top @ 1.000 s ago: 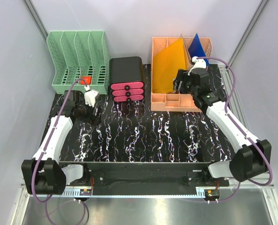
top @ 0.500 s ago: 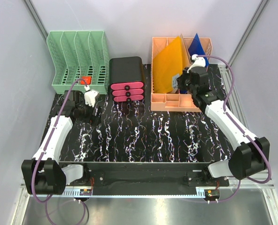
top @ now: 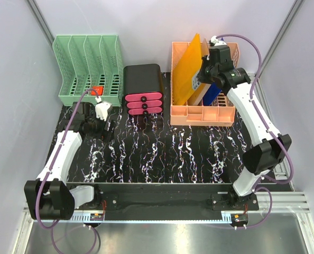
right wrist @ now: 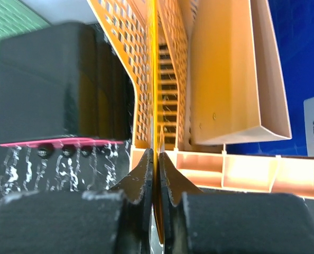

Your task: Organize the desk

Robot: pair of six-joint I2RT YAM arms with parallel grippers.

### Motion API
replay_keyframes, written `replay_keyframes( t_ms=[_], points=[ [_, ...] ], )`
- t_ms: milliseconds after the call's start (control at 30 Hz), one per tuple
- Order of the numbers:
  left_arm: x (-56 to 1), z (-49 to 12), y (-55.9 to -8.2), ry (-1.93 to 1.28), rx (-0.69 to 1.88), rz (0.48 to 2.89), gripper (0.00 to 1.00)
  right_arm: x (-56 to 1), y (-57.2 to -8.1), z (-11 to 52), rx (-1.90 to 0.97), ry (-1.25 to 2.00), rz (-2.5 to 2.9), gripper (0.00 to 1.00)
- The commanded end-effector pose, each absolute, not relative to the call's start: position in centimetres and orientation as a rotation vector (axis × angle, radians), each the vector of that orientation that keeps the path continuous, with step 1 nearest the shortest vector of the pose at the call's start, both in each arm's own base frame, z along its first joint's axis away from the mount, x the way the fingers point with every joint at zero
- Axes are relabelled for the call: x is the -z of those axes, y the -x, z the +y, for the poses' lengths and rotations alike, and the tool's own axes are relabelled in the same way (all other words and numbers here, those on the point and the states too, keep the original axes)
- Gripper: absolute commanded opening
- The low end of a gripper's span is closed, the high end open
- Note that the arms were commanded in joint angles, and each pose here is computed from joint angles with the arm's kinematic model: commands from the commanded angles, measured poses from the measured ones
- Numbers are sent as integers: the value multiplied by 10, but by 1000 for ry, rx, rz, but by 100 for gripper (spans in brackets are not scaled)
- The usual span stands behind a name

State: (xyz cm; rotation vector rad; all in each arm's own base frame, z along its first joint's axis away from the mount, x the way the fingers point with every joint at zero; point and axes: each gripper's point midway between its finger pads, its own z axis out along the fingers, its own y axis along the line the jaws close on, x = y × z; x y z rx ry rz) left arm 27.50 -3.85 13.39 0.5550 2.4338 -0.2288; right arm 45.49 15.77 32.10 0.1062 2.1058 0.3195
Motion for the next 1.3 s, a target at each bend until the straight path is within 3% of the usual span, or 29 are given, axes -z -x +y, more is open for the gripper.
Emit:
replay_keyframes(
  t_ms=[0,367,400,433,467,500,533,600,767,800,1000,1133,1167,1267],
  points=[
    [-144,-37,-279,-572,208,2381,99,-319,-446,160,-327,-92,2148,0],
    [-146,-41,-281,-560,235,2379,99,-324,-454,186,-304,-37,2219,0],
    [-146,-41,-281,-558,236,2379,99,-345,-458,190,-324,-41,2176,1],
    [-147,-41,-281,-562,235,2375,99,-327,-467,200,-314,-25,2218,3],
    [-148,-40,-281,-561,230,2371,99,-321,-464,201,-292,-20,2255,6],
    [-148,-40,-281,-560,226,2372,99,-340,-468,204,-306,-21,2206,16],
    [-148,-39,-281,-560,219,2370,99,-324,-476,210,-289,-13,2240,23],
    [-148,-38,-280,-565,210,2370,99,-318,-480,214,-287,-10,2252,33],
    [-147,-36,-279,-566,200,2378,99,-303,-481,213,-228,1,2275,50],
    [-146,-37,-279,-566,207,2378,99,-311,-477,209,-217,2,2257,67],
    [-148,-41,-281,-558,235,2378,99,-344,-464,184,-105,-18,2149,96],
    [-151,-41,-281,-558,233,2372,99,-392,-449,156,-36,-87,1997,100],
    [-150,-41,-281,-556,234,2374,99,-380,-445,152,-11,-85,2011,100],
    [-150,-42,-281,-559,240,2375,99,-417,-407,124,-47,-153,1855,100]
  ],
)
